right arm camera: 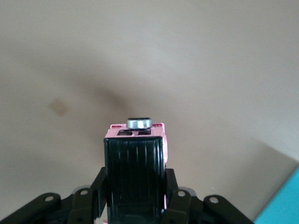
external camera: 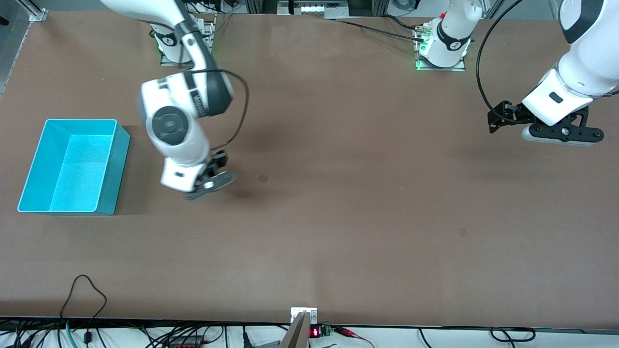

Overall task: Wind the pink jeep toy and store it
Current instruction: 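Lift the jeep with the right gripper and carry it to the blue bin, then lower the jeep into the blue bin with the right gripper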

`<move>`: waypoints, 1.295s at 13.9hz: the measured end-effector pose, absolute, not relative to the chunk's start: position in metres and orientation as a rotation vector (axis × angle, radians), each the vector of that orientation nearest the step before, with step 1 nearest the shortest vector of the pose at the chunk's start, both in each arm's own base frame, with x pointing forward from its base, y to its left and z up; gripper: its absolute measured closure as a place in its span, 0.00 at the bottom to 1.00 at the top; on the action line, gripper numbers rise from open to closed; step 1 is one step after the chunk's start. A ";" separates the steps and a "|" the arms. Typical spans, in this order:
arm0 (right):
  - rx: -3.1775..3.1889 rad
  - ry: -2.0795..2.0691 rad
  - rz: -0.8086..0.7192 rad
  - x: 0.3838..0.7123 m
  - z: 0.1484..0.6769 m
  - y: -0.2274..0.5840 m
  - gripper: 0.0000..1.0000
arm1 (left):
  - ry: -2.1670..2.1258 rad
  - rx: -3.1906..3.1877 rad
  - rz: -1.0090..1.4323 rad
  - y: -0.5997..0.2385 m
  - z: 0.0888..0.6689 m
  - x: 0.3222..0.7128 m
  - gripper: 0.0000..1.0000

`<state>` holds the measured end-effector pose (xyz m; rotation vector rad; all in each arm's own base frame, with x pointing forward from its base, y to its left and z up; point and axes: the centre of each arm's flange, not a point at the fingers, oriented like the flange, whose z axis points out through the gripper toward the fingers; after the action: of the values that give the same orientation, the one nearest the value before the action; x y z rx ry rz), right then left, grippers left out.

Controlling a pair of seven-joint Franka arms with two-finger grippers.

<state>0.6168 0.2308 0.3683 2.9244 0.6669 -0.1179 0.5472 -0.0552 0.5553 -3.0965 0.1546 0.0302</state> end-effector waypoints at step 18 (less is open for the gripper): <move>3.039 0.107 -0.021 0.569 0.322 -0.194 0.49 | 0.153 -3.096 0.040 -0.055 0.561 0.546 0.00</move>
<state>0.5686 -0.1943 0.3222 3.0392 0.1066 -0.0209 0.5463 -0.0548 0.5609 -3.0960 0.1527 0.0395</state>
